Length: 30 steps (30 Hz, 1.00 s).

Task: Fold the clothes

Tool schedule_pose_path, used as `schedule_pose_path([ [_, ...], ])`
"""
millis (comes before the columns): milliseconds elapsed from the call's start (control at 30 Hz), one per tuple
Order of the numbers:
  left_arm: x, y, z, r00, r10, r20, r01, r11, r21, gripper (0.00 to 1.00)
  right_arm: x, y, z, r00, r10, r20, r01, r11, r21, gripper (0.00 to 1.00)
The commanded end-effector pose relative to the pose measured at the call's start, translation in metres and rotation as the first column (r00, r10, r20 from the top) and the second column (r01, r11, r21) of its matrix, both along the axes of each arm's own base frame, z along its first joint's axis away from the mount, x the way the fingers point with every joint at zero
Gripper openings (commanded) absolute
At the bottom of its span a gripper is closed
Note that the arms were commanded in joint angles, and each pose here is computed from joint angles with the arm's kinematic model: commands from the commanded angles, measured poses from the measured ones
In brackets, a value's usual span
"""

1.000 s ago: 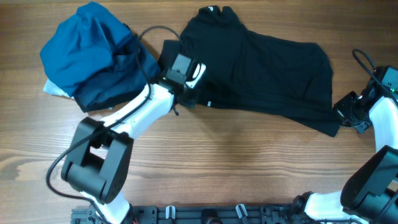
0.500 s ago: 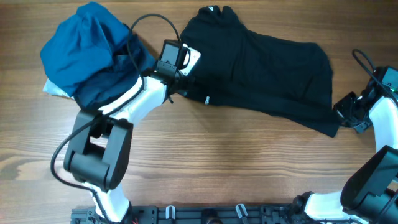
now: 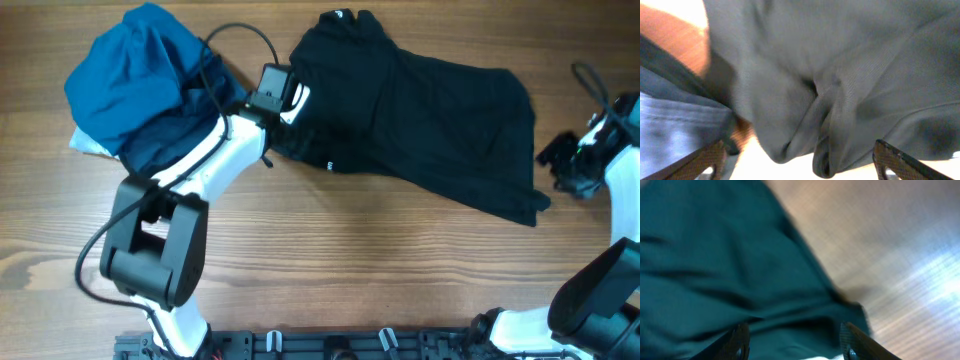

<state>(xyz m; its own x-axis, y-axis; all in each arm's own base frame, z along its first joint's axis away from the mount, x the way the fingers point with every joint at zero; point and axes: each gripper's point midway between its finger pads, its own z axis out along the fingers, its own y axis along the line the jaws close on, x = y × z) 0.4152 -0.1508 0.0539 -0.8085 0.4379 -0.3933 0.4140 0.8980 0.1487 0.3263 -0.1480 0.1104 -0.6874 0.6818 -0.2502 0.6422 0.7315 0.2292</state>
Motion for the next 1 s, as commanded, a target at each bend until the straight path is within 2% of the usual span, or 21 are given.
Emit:
schedule_pose_path([
  [0,0.021,-0.035,0.11,0.993,0.022,0.117,0.007,0.97,-0.243,0.94,0.042,0.022,0.053,0.972,0.144,0.185,-0.154,0.987,0.045,0.59],
  [67,0.022,-0.053,0.128,0.993,-0.02,0.114,0.057,0.943,-0.328,0.93,0.056,0.027,0.068,0.956,0.185,0.229,-0.191,0.982,0.005,0.59],
  [167,0.033,-0.062,0.135,0.993,0.018,0.118,0.03,0.917,-0.397,0.92,0.083,0.025,0.07,0.934,0.222,0.279,-0.212,0.975,-0.066,0.59],
  [233,0.039,-0.067,0.137,0.993,0.043,0.111,0.013,0.889,-0.458,0.91,0.101,0.019,0.057,0.93,0.221,0.295,-0.206,0.975,-0.082,0.59],
  [333,0.047,-0.067,0.146,0.993,0.07,0.094,-0.006,0.833,-0.553,0.88,0.135,0.003,0.008,0.933,0.208,0.294,-0.191,0.978,-0.084,0.59],
  [500,0.047,-0.063,0.149,0.993,0.087,0.076,-0.029,0.828,-0.559,0.86,0.173,-0.013,-0.056,0.936,0.21,0.281,-0.196,0.978,-0.078,0.65],
  [633,0.037,-0.064,0.141,0.997,0.075,0.031,-0.046,0.835,-0.548,0.85,0.189,-0.019,-0.08,0.927,0.215,0.306,-0.195,0.976,-0.095,0.65],
  [700,0.034,-0.067,0.14,0.997,0.068,0.023,-0.045,0.837,-0.545,0.85,0.19,-0.019,-0.086,0.928,0.216,0.305,-0.198,0.976,-0.091,0.54],
  [767,0.033,-0.068,0.14,0.998,0.066,0.021,-0.044,0.837,-0.545,0.84,0.188,-0.015,-0.088,0.929,0.226,0.292,-0.21,0.974,-0.087,0.35],
  [800,0.033,-0.068,0.14,0.998,0.066,0.021,-0.044,0.837,-0.545,0.84,0.186,-0.014,-0.09,0.931,0.236,0.28,-0.221,0.972,-0.085,0.22],
  [867,0.033,-0.068,0.14,0.998,0.066,0.021,-0.044,0.837,-0.545,0.84,0.178,-0.013,-0.089,0.938,0.234,0.255,-0.223,0.972,-0.075,0.06],
  [967,0.033,-0.068,0.14,0.998,0.066,0.021,-0.044,0.837,-0.545,0.83,0.163,-0.024,-0.057,0.945,0.201,0.257,-0.19,0.979,-0.069,0.04],
])
